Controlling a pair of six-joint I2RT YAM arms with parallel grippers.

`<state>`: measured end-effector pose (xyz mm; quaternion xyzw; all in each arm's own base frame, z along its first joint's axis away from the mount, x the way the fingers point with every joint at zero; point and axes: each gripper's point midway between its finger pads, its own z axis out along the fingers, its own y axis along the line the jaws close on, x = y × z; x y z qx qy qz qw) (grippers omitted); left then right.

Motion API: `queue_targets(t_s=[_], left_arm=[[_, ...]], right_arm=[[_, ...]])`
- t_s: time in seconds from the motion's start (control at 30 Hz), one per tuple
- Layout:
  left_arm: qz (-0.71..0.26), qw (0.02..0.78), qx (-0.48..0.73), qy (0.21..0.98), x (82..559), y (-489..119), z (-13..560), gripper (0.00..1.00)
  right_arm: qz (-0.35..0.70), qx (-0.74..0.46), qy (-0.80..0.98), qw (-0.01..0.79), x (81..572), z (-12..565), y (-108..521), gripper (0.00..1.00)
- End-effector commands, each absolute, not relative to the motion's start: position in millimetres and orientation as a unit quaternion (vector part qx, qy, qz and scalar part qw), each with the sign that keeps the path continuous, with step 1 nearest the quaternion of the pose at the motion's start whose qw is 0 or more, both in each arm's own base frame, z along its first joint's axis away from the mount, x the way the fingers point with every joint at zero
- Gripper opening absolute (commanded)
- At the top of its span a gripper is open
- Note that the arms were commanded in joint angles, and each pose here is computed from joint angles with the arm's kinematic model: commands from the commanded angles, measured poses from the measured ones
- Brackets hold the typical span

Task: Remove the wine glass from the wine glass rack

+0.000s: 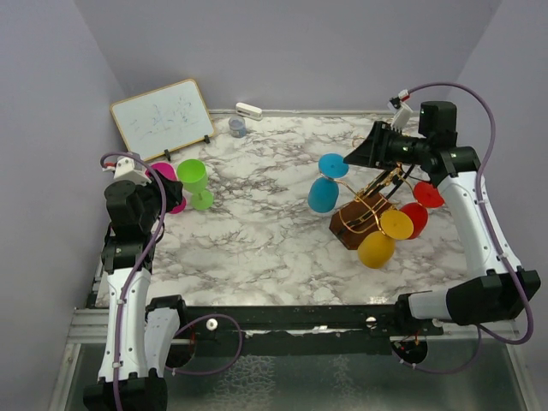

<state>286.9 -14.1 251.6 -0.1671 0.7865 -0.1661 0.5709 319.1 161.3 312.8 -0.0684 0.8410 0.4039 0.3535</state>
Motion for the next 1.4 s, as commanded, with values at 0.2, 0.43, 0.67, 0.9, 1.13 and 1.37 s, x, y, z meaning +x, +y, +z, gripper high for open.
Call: queue_targets(t_s=[0.2, 0.43, 0.67, 0.9, 1.13, 1.37], left_arm=[[-0.175, 0.584, -0.158, 0.777, 287.2, -17.7, 259.8, 0.47], [-0.176, 0.584, -0.158, 0.777, 286.8, -17.8, 260.5, 0.47], [-0.175, 0.585, -0.157, 0.776, 286.2, -17.8, 260.8, 0.47], [-0.176, 0.584, -0.157, 0.776, 286.6, -17.8, 260.6, 0.47], [-0.175, 0.584, -0.158, 0.777, 286.7, -17.7, 260.1, 0.47], [-0.174, 0.583, -0.159, 0.778, 287.1, -16.9, 259.1, 0.47]], right_arm=[[0.392, -0.069, 0.850, 0.345, 328.2, 296.6, 159.3, 0.46], [0.412, -0.076, 0.845, 0.333, 327.3, 292.8, 165.5, 0.45], [0.426, -0.075, 0.842, 0.321, 327.8, 290.0, 170.0, 0.44], [0.425, -0.081, 0.843, 0.319, 328.6, 288.7, 175.4, 0.43], [0.436, -0.090, 0.838, 0.316, 328.3, 291.0, 185.6, 0.41], [0.442, -0.091, 0.832, 0.323, 328.6, 296.7, 187.9, 0.24]])
